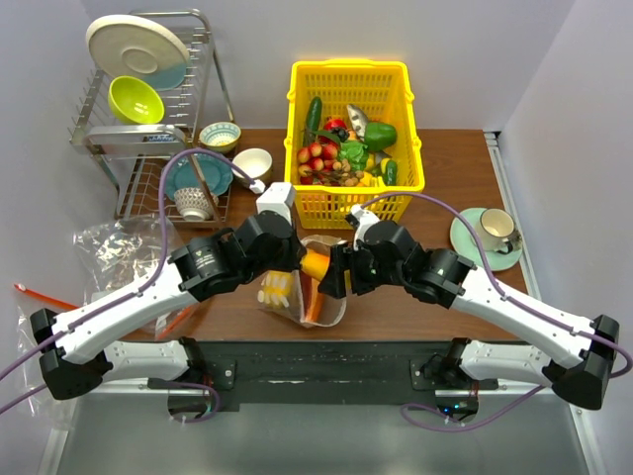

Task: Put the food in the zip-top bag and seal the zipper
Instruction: Place the fake fruit in the zipper food storage bag.

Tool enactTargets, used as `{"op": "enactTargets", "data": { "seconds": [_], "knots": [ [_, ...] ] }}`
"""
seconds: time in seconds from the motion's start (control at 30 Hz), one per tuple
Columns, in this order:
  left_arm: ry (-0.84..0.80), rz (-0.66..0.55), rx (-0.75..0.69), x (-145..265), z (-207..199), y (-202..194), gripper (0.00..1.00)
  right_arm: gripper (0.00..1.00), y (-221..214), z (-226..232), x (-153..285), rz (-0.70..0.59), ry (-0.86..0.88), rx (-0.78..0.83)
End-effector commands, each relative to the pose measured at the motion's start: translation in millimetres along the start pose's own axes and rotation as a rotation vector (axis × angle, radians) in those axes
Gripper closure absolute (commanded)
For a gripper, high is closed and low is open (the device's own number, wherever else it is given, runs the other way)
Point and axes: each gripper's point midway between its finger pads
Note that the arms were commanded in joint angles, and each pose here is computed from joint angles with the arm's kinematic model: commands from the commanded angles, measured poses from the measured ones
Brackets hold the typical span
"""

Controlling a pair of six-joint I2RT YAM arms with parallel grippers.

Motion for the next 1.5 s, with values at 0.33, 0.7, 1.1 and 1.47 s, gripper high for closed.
{"op": "enactTargets", "data": {
  "seconds": [0.33,0.7,1.1,1.47],
  "knots": [
    [-0.2,0.036,0.168,-18.2,-55.0,-3.5,1.0,0.43,43.7,-4.1,0.9,-0.225,-0.07,-0.188],
    [-0.208,-0.001,0.269,-11.1,-58.7,9.2,1.0,0.43,45.1,-16.8,-15.3,-0.278,-0.093,-0.197],
    [-0.133,-0.035,0.311,-13.3,-44.6,13.2,1.0,0.36,38.1,-42.8,2.6,-0.299,-0.186,-0.076],
    [-0.106,-0.121,0.302,-1.8,-15.8,12.9,1.0,0.4,38.6,-43.8,21.7,-0.168,-0.3,0.011]
  ]
}}
Point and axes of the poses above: each gripper's point midway between its finger pads, its own x axis back along the fingers, its own z axis along the line the jaws close on, y = z × x, and after that the axes turned 1 degree about -x, right-handed
